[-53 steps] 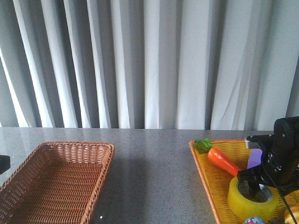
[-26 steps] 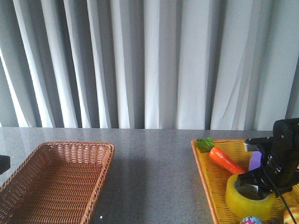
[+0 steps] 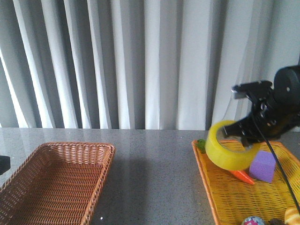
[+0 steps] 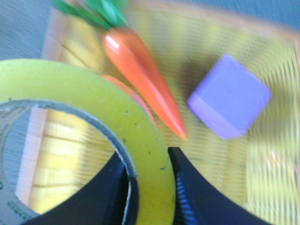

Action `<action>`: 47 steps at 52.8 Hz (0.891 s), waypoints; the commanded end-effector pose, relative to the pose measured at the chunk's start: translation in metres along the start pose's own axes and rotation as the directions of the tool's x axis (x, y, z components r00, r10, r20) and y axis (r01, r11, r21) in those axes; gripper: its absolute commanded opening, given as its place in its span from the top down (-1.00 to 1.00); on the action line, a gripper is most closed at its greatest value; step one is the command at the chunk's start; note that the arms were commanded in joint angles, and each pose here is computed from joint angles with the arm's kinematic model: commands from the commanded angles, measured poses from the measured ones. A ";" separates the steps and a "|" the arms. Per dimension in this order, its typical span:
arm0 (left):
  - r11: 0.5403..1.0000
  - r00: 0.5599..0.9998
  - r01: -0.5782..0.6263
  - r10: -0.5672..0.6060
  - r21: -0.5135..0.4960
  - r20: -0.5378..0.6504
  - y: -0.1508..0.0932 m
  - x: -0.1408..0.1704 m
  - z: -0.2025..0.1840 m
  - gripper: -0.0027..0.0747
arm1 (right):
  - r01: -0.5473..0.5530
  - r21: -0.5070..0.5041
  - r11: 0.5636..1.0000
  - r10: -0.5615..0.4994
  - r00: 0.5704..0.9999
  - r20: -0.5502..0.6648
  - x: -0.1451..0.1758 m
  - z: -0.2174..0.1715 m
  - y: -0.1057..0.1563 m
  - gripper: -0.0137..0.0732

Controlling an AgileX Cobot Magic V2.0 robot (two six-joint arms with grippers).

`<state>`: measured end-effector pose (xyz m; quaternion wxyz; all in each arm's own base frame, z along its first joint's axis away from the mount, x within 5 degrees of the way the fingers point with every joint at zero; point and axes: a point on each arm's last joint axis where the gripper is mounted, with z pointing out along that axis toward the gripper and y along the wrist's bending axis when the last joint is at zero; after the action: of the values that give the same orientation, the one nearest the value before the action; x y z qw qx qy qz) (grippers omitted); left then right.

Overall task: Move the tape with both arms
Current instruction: 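Close the right gripper on the tape rim and lift it, then carry the tape toward the table center and set it down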

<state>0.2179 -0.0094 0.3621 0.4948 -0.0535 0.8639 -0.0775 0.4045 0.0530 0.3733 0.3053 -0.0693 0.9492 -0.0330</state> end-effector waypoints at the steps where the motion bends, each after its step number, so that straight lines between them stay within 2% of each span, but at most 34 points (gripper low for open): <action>1: 1.000 0.995 0.013 -0.016 0.028 0.100 -0.005 -0.015 -0.010 -0.45 | 0.078 -0.054 0.995 -0.065 0.974 0.216 -0.022 -0.060 0.029 0.46; 8: 1.000 0.997 0.013 -0.015 0.026 0.079 -0.005 -0.013 -0.009 -0.45 | 0.164 -0.112 0.980 -0.131 0.958 0.254 -0.026 -0.059 0.073 0.46; 24: 1.000 0.998 0.014 -0.015 0.025 0.057 -0.005 -0.011 -0.009 -0.45 | 0.217 -0.201 0.955 -0.211 0.976 0.049 -0.008 0.031 0.142 0.44; 36: 1.000 0.998 0.013 -0.014 0.024 0.054 -0.005 -0.011 -0.009 -0.45 | 0.230 -0.215 0.949 -0.251 0.965 -0.078 0.009 0.086 0.163 0.41; 47: 1.000 0.999 0.013 -0.014 0.024 0.049 -0.005 -0.011 -0.009 -0.45 | 0.240 -0.192 0.951 -0.264 0.959 -0.107 0.014 0.102 0.164 0.36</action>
<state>0.2154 -0.0100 0.3581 0.4719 -0.0528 0.8765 -0.0784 0.4346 0.2153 0.2250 0.1639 -0.2187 0.9619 0.0063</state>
